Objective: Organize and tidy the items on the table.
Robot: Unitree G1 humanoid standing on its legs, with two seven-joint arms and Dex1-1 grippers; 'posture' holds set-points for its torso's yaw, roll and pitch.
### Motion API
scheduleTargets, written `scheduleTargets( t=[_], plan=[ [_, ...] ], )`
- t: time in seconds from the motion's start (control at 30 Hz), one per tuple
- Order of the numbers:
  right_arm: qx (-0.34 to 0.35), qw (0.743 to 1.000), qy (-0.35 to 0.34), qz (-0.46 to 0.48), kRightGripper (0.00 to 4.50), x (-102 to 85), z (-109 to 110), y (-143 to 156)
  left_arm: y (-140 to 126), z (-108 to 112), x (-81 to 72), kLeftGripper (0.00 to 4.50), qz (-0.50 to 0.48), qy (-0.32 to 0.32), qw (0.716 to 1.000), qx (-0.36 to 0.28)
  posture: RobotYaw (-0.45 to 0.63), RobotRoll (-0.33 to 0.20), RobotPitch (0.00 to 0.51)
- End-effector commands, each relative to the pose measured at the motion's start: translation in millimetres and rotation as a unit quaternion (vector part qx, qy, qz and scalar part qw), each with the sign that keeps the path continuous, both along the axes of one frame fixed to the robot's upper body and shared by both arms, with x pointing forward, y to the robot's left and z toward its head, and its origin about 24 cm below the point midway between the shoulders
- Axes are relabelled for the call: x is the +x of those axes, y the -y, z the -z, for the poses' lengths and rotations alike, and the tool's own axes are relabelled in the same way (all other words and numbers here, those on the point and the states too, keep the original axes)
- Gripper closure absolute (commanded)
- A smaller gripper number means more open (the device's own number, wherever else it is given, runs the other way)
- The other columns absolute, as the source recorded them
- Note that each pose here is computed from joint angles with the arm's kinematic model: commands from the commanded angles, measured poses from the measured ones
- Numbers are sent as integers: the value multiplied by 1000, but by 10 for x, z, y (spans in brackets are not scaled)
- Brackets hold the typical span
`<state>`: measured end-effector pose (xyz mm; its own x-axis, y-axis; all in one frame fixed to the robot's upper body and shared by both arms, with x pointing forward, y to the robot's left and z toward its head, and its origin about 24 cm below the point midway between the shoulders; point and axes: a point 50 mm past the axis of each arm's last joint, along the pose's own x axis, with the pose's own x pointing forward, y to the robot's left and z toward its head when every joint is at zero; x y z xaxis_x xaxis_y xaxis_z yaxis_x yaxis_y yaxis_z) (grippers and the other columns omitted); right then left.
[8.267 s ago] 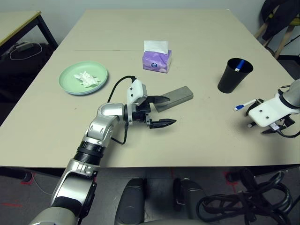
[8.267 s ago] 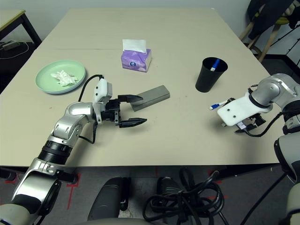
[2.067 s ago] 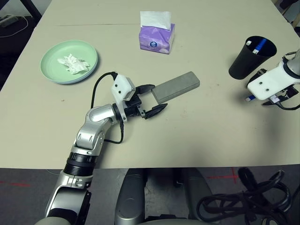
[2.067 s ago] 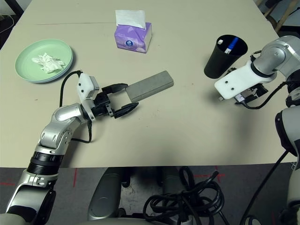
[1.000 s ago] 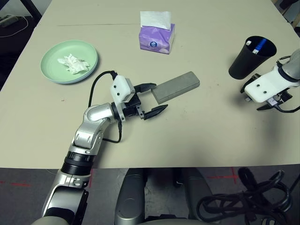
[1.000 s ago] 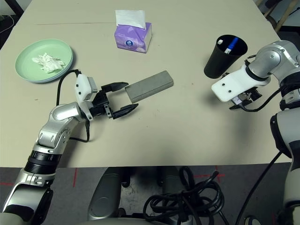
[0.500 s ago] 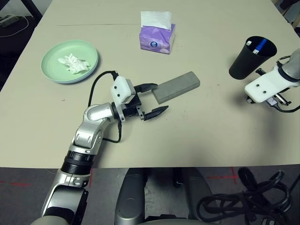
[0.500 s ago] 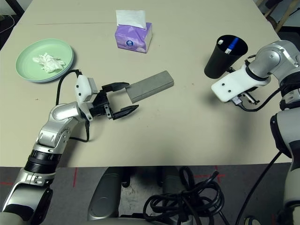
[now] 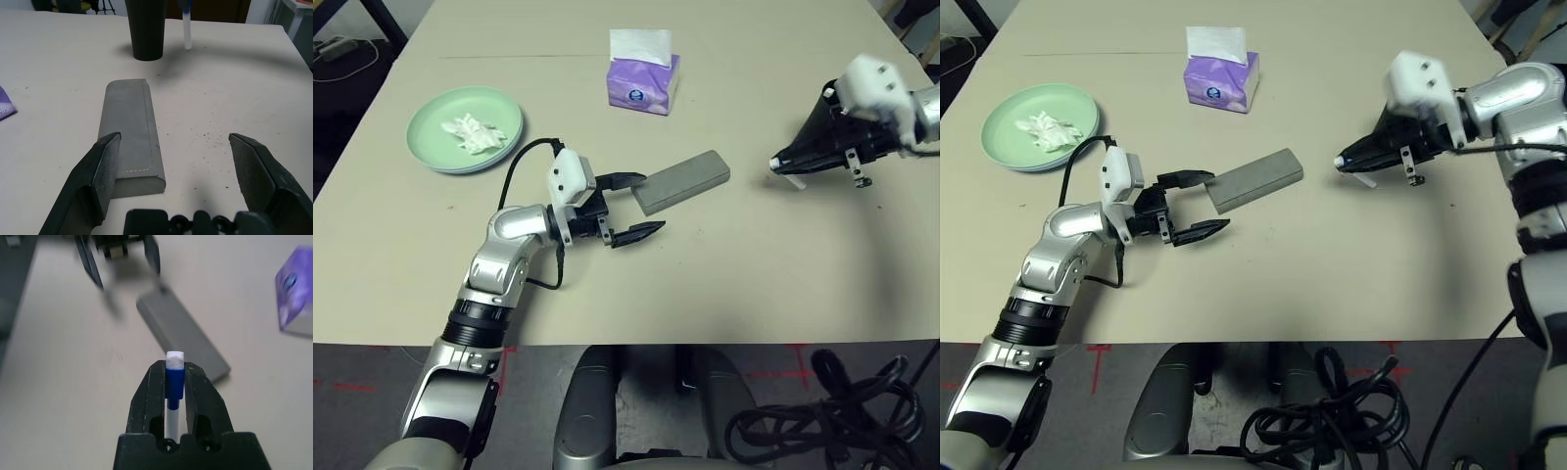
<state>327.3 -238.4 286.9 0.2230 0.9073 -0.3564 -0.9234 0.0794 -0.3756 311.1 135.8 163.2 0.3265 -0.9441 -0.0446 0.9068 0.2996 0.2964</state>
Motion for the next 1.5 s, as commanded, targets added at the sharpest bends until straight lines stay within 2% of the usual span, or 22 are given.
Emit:
scheduleTargets(
  t=[0.03, 0.23, 0.4, 0.53, 0.7, 0.83, 1.07, 1.27, 1.5],
  plan=[
    [89, 996, 0, 19, 4094, -90, -71, 36, -5, 42, 41, 0, 8, -22, 1000, 2, 30, 0, 129],
    [216, 972, 24, 83, 4094, -119, 39, 72, 4, 68, 83, 0, 15, -33, 999, 8, 6, 0, 119],
    [279, 950, 37, 137, 4094, -100, 260, 30, 13, 66, 102, 0, 15, -35, 999, 5, 1, 0, 118],
    [336, 921, 57, 190, 4094, -39, 376, -18, 8, 62, 106, 0, 8, -35, 999, 2, 7, 0, 121],
    [407, 880, 88, 226, 4094, 26, 347, -123, -11, 66, 99, 0, -5, -36, 999, -5, 12, 0, 126],
    [445, 850, 122, 253, 4094, 81, 224, -164, -29, 75, 88, 0, -12, -38, 999, -4, 15, 0, 132],
    [453, 816, 174, 314, 4094, 145, 15, -83, -52, 80, 103, 0, -27, -35, 999, -1, 17, 0, 141],
    [428, 796, 166, 395, 4094, 194, 58, 17, -57, 89, 85, 0, -28, -37, 999, -1, 16, 0, 145],
    [426, 752, 151, 479, 4094, 254, 70, 113, -49, 83, 84, 0, -26, -38, 999, 1, 13, 0, 149]
  ],
)
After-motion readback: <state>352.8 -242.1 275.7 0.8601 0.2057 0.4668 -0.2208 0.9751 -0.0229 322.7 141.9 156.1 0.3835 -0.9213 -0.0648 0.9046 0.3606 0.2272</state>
